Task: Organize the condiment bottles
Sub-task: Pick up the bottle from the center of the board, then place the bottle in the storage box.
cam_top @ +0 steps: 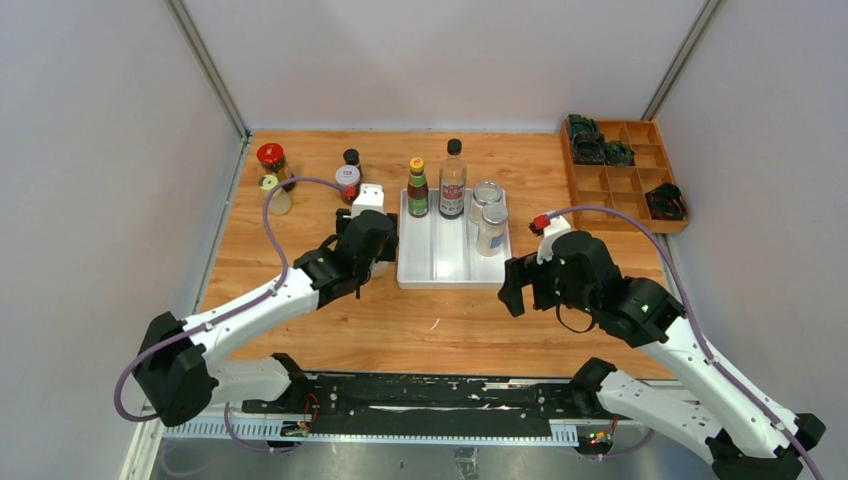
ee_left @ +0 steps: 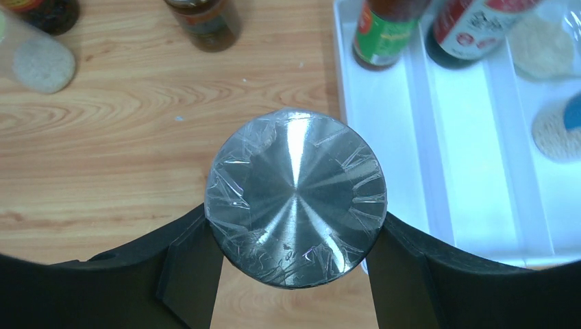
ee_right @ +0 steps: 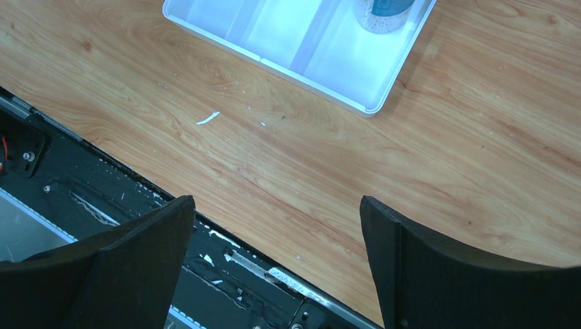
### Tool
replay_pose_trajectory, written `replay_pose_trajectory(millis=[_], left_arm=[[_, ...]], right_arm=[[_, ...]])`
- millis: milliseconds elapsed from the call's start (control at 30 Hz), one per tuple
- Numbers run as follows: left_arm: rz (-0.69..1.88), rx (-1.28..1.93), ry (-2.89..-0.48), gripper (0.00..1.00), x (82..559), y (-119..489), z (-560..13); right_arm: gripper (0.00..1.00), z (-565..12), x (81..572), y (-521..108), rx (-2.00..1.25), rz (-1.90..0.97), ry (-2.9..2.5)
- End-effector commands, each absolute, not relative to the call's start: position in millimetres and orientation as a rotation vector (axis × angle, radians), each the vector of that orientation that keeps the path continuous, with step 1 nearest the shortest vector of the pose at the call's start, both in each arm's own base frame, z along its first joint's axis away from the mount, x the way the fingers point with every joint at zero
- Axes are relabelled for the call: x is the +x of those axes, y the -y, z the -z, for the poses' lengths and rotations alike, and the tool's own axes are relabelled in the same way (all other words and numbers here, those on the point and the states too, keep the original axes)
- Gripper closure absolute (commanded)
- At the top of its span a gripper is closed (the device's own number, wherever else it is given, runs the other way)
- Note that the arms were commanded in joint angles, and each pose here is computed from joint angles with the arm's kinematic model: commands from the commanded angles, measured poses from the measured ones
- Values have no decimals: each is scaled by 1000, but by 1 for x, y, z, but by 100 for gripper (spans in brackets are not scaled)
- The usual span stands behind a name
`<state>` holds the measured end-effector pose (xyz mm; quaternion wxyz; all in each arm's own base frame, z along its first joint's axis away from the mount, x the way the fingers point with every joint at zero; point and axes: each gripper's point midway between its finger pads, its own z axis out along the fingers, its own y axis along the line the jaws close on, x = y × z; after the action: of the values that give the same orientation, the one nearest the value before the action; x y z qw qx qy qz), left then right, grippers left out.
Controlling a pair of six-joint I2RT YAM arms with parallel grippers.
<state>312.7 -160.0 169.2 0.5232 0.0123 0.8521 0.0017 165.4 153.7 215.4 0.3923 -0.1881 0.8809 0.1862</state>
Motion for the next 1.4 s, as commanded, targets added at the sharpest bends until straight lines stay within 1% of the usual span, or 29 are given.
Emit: replay_pose_trajectory(millis=[0,367,733,900,1100,1367], left_arm=[[24,81,-1996,48,297,170,-202],[164,246,-1976,47,278,209,-244],[294,448,-1880,47,265,281,-284],[395,514,-1843,47,265,318,-286],[493,586,-1834,47,266,363,-269],[535,677,-1725,47,275,424,-254]], right_arm=[[4,-217,158,-146,-457,-474,-2248],[4,-220,163,-150,-467,-467,-2243],[4,-254,168,-128,-444,-360,-2180],[4,-266,163,-112,-419,-314,-2165],[3,-281,154,-90,-375,-267,-2137],[3,-280,147,-80,-364,-252,-2139]])
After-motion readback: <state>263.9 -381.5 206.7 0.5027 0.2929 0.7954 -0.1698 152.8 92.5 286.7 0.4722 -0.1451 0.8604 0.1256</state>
